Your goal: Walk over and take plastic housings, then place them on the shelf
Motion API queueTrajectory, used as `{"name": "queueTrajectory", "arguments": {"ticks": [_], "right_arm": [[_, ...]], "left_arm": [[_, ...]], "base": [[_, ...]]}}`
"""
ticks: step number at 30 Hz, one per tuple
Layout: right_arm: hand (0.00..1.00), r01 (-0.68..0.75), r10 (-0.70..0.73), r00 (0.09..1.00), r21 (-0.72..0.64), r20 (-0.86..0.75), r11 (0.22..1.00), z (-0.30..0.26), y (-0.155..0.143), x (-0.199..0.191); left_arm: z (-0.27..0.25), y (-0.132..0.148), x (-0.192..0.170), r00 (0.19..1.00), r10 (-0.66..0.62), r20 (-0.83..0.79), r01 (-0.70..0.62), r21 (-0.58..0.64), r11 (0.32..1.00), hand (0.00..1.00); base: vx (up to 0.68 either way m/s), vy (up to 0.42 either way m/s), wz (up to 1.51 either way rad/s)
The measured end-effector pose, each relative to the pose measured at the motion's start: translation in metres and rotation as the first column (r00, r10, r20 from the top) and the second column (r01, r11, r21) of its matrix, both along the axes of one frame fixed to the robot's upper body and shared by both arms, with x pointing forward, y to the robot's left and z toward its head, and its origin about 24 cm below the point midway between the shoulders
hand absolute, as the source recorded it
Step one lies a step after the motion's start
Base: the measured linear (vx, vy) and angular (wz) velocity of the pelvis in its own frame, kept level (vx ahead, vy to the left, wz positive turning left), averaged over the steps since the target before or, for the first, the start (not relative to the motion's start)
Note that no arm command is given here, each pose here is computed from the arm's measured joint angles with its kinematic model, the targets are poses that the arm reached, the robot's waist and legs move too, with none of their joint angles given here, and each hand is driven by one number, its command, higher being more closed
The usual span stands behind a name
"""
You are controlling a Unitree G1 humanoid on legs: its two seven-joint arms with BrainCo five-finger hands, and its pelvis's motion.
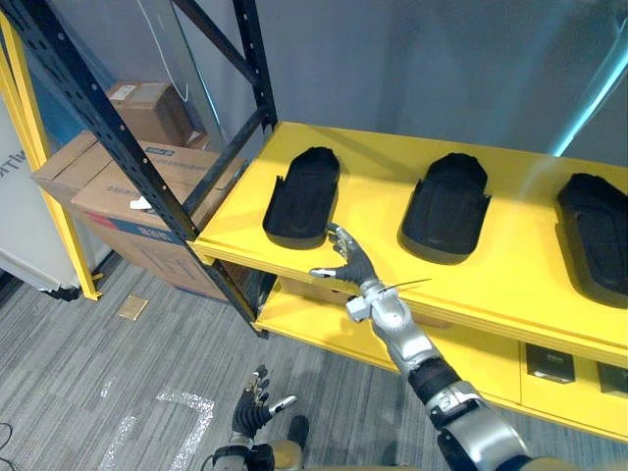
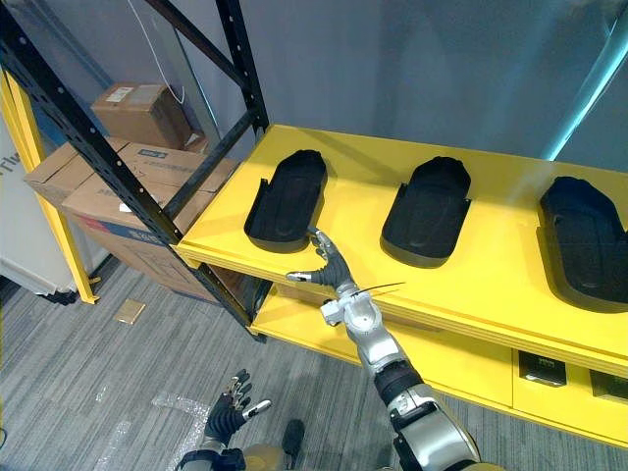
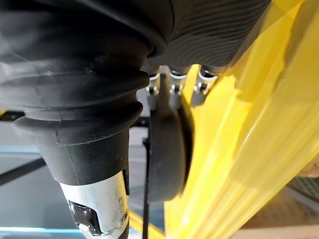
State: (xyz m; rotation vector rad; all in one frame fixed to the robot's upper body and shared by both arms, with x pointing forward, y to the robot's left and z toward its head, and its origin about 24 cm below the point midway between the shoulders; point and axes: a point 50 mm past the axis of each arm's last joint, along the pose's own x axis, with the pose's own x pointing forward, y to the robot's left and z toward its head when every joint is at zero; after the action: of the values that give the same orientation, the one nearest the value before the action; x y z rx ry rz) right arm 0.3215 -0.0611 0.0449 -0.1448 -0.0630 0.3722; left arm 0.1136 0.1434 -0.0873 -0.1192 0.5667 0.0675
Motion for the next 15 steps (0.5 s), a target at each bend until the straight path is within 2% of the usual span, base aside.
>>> {"name": "queueTrajectory", "arguments": {"ticks": [15], "right_arm": [[0.00, -0.015, 0.015, 1.000, 0.018, -0.009, 1.000, -0.0004, 0.0040, -0.0010]], "left_arm": [[0.0002, -0.0009, 0.0006, 1.000, -0.004, 0.002, 0.004, -0.002, 1.000, 0.00]], "base": [[0.00, 0.000, 0.00]]}}
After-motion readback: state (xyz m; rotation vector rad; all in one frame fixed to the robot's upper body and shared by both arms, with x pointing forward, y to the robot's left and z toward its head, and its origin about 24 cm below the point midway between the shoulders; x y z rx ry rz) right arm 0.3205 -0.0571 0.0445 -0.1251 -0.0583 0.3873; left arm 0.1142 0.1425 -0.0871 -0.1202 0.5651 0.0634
